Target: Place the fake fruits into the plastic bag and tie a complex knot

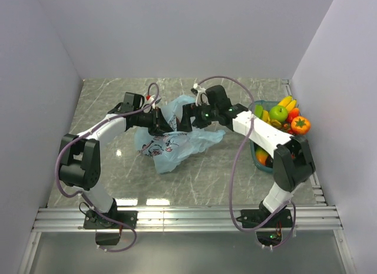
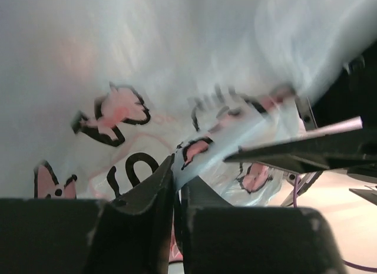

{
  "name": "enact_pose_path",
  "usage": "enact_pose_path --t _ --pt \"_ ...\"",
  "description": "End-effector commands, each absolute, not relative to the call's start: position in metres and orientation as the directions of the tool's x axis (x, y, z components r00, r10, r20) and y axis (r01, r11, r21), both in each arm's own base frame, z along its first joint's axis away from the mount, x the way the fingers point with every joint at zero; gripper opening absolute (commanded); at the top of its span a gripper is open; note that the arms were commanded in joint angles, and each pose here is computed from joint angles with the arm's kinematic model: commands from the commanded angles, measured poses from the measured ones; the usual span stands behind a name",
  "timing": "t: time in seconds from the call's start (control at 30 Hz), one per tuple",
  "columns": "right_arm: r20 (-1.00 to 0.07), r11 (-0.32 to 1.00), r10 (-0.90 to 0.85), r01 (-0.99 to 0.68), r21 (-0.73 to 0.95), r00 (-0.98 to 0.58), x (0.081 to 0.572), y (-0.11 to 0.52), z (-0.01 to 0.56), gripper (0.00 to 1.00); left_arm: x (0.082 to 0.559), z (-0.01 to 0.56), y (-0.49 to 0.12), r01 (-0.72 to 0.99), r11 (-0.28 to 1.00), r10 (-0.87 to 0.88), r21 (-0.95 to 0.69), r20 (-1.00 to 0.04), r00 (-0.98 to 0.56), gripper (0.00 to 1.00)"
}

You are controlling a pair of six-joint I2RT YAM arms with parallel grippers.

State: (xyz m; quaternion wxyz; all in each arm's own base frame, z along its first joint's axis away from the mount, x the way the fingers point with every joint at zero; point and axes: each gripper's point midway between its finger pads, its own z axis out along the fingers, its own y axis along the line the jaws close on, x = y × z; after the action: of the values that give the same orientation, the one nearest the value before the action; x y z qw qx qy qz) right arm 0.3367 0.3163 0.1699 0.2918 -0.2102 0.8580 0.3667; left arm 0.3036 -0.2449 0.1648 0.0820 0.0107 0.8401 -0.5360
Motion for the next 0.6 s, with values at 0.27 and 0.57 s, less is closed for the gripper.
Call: enact_pose_path --t 0.27,0.57 --pt "-0.699 0.336 -0.476 -0.845 0.417 -0.534 0.210 0.288 0.187 0.88 0.318 0.172 -0.242 0.138 0.447 -0.128 -0.884 -0.216 -0.968 0.08" --pt "-0.602 0.208 -0.739 -0.952 0.224 -0.303 0.158 0.302 0.103 0.66 0.334 0.177 -0.245 0.134 0.427 -0.185 -0.894 -0.231 -0.955 0.01"
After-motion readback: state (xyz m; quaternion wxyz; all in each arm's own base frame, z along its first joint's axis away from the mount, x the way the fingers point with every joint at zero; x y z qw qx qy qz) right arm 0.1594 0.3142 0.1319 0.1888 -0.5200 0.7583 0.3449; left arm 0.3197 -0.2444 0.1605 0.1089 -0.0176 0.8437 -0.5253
